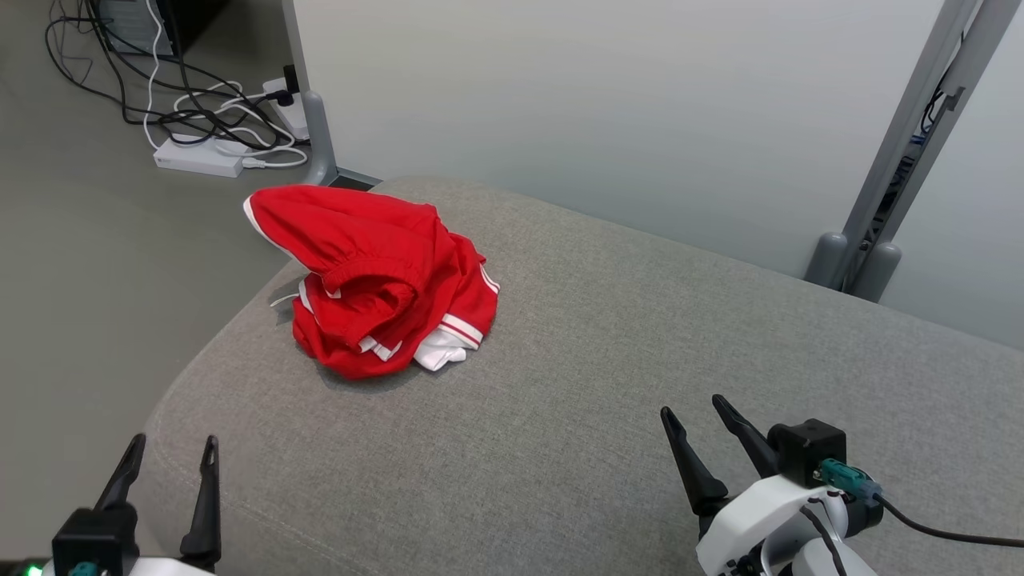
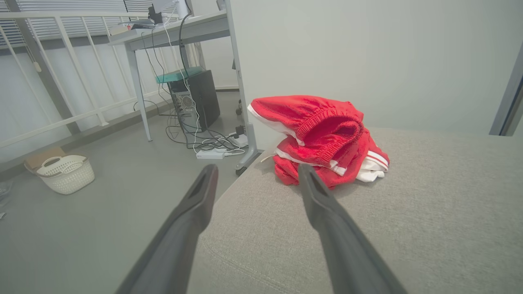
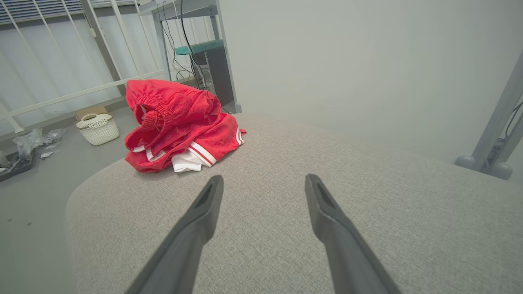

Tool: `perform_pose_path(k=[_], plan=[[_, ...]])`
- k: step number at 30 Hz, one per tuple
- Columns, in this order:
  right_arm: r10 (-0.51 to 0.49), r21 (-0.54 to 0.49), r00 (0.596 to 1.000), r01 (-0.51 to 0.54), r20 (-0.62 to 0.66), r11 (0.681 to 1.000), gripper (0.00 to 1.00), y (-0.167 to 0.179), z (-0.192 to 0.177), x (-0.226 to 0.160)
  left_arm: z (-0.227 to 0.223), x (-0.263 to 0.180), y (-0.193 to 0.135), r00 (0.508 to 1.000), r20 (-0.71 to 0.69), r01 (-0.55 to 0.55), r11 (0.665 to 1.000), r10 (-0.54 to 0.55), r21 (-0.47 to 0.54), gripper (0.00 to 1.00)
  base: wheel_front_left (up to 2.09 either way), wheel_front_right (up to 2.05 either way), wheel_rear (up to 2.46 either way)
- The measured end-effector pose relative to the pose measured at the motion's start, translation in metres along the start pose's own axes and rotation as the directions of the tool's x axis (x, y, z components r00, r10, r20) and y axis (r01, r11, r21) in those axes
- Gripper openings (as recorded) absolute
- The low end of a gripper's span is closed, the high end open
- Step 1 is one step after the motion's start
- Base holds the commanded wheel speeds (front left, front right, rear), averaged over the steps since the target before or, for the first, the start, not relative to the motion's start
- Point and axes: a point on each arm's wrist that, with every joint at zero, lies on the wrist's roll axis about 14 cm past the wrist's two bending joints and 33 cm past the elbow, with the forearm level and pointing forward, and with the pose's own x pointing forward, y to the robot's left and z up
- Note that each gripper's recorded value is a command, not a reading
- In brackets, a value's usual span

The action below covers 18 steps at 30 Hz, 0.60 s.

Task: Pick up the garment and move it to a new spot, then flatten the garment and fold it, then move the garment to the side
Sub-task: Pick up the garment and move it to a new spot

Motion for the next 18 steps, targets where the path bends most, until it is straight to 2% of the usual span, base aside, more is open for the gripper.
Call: perform_pose_path(k=[10, 18], plan=[[-0.035, 0.005, 0.999, 0.035, 0.007, 0.999, 1.00, -0.009, 0.001, -0.010, 0.046, 0.039, -0.023, 0.986, 0.110, 0.118, 0.992, -0.122, 0.049, 1.00, 0.00, 0.00, 0.00], [-0.080, -0.005, 0.997, 0.080, 0.008, 0.997, 1.00, -0.026, 0.002, -0.019, 0.071, 0.079, -0.050, 0.961, 0.143, 0.223, 0.969, -0.237, 0.106, 1.00, 0.00, 0.00, 0.00]])
